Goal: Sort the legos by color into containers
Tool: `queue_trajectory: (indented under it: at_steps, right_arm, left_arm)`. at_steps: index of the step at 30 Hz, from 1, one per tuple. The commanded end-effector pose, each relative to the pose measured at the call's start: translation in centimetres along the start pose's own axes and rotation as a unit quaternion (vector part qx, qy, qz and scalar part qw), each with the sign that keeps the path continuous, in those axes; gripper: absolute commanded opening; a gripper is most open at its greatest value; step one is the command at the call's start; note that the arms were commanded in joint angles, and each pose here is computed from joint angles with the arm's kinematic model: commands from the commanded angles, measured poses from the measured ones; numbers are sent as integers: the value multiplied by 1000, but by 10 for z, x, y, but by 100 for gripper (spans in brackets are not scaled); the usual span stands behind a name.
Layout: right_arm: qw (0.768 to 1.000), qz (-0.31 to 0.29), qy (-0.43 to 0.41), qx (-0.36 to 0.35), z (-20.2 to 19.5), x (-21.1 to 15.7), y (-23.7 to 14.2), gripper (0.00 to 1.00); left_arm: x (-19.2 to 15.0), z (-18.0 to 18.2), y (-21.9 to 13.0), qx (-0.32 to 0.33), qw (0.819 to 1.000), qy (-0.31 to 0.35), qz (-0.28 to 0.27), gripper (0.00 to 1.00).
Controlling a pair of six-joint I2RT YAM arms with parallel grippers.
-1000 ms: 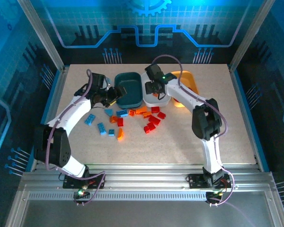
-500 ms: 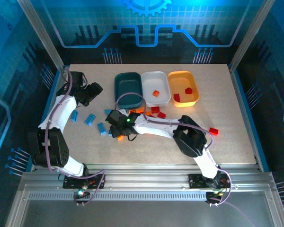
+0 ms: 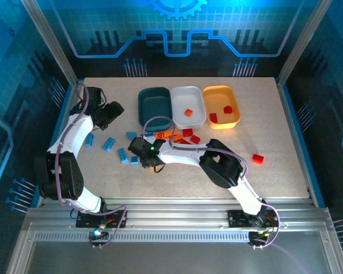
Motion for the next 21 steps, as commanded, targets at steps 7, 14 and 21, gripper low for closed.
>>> queue_trajectory:
  at_steps: [7,14,21]
  right_arm:
    - [984,-171,-43,-32,-39,41,-107,19]
    - [985,-172,5,-31,-123,135,-74,21]
    - [993,-96,42,-54,-185,193,-20,20]
  left_arm:
    - [2,-3,6,-22,1000,-3,15,77]
    - [-21,-27,16,-104,992,1,68,76]
    - [-76,-77,19,-133,977,101,135,76]
Point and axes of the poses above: each hand's point on the last joint's axis, 136 mm out from that joint toward the fingers, its own y axis out along the fingers, its own z axis along the line the jaws close on, x = y × z, the point moved 10 cm from there along -y, back along the fingers
